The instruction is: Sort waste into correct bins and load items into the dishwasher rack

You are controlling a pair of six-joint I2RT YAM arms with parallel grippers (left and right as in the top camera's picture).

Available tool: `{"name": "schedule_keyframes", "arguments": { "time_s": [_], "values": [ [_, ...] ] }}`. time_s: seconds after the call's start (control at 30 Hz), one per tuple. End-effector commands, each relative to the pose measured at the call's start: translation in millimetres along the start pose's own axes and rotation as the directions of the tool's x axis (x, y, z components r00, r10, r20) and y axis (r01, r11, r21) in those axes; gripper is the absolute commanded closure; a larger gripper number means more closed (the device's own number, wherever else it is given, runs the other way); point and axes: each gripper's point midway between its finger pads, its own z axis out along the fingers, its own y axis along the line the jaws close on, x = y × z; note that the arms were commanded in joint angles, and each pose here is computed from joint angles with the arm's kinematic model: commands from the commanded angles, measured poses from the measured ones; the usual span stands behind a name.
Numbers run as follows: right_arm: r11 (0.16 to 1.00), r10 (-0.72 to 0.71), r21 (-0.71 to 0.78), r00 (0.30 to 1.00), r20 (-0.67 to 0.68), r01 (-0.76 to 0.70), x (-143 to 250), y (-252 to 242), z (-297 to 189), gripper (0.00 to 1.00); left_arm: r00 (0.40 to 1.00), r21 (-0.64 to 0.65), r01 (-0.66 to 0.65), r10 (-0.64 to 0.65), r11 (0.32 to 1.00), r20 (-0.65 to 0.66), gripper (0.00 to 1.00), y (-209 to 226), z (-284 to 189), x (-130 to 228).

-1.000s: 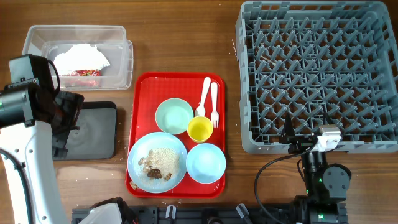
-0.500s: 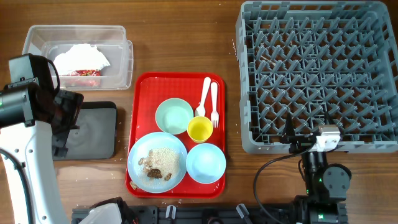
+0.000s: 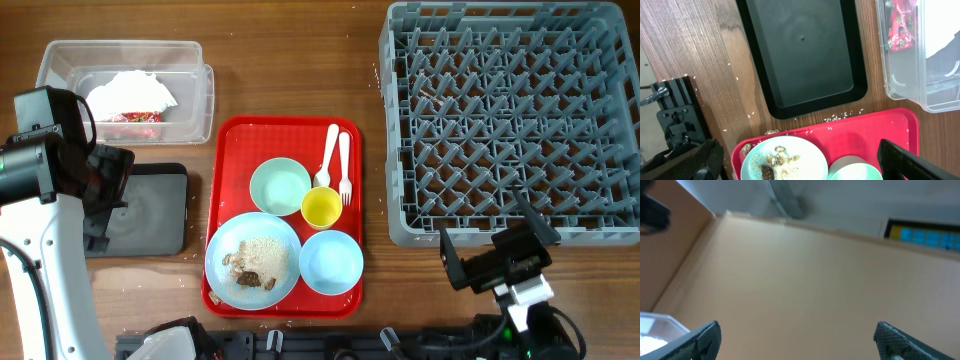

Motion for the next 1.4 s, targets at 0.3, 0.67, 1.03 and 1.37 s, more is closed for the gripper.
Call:
{"name": "schedule_keyframes", "arguments": {
  "time_s": [0.3, 0.67, 1.03, 1.37],
  "values": [
    [0.949, -0.002, -0.313, 0.997, -0.072, -0.021, -47, -2, 79, 0.00, 1.000, -0.009, 0.024, -0.024, 1.000, 0.015, 0.00, 3, 0, -3],
    [0.397, 0.271, -0.792, 0.883, -0.383, -0.465, -16, 7, 180, 0.00, 1.000, -0.009, 0.024, -0.024, 1.000, 0.015, 0.00, 3, 0, -3],
    [0.224, 0.516, -0.431, 0.482, -0.708, -0.874, 36, 55, 232, 0.00, 1.000, -0.009, 0.024, -0.024, 1.000, 0.015, 0.00, 3, 0, -3],
    [0.583, 0.522, 0.058, 0.318, -0.791, -0.811, 110, 156, 246, 0.00, 1.000, -0.009, 0.024, -0.024, 1.000, 0.015, 0.00, 3, 0, -3]
  ]
}}
